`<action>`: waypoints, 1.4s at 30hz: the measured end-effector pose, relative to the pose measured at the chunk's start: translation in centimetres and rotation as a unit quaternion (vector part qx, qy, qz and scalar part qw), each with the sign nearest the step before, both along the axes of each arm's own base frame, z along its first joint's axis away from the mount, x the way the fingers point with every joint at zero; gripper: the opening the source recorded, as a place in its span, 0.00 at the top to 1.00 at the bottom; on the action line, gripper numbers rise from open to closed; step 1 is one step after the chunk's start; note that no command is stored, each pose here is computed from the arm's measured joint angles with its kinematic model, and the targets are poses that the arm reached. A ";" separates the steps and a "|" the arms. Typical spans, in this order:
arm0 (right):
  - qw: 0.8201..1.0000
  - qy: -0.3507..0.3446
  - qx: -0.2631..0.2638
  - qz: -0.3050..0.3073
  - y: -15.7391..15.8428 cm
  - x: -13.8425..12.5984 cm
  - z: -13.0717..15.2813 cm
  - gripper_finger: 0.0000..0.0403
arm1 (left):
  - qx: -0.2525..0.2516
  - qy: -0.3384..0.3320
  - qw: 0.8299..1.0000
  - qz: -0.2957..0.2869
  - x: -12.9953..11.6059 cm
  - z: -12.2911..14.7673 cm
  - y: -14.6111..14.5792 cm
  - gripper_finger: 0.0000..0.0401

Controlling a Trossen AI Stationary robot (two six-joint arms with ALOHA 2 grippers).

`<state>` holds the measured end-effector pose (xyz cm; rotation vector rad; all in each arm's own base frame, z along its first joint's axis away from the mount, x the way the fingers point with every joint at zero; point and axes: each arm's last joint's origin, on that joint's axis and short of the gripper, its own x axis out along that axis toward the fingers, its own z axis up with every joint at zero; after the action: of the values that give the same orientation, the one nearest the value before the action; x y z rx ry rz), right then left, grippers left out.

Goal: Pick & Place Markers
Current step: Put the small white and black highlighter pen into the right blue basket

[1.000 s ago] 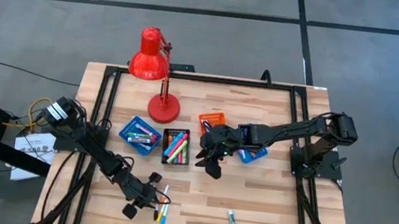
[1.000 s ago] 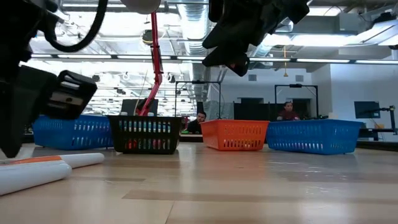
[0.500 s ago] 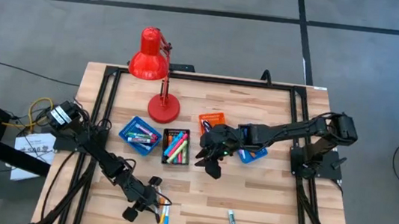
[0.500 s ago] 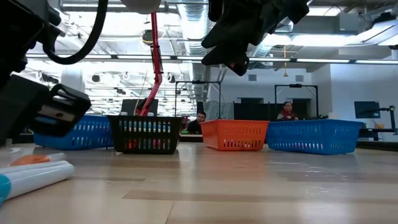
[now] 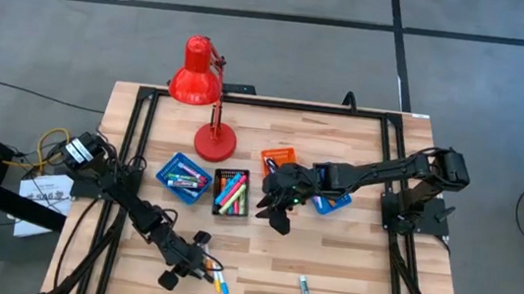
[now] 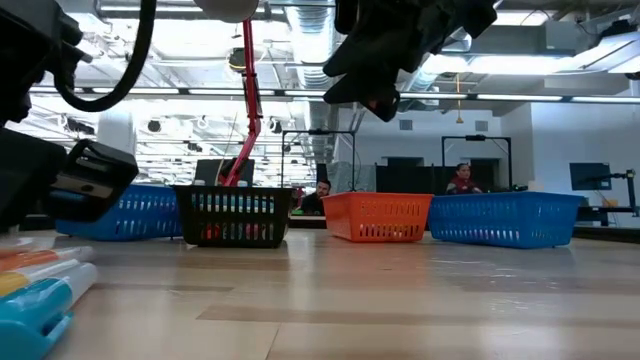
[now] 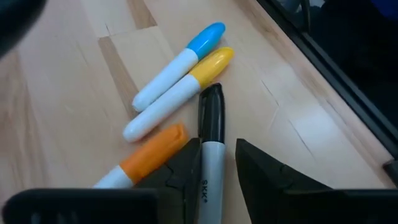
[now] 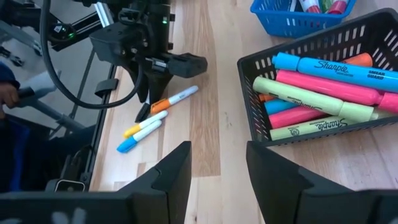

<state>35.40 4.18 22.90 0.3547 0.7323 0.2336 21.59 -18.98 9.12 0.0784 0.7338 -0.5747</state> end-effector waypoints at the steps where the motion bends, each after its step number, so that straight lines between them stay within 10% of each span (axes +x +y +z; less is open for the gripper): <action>1: 1.000 -0.001 0.000 0.000 0.0 0.0 0.0 0.64 | 0.007 -0.005 1.000 -0.002 0.0 0.0 0.0 0.75; 21: 1.000 -0.005 -0.019 -0.017 -0.1 0.1 0.0 0.65 | 0.064 -0.058 0.992 0.092 2.7 0.3 3.1 0.88; 31: 1.000 0.002 -0.024 -0.012 0.1 -0.2 -0.5 0.65 | 0.071 -0.182 0.973 0.124 4.0 6.5 4.7 0.88; 42: 0.964 -0.123 -0.212 0.105 2.2 1.5 -2.6 0.65 | 0.115 -0.224 0.946 0.206 2.1 11.6 7.7 0.88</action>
<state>36.89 6.37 20.34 -0.1602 0.5546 0.3074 23.67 -11.32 20.70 0.2562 0.3508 -0.0579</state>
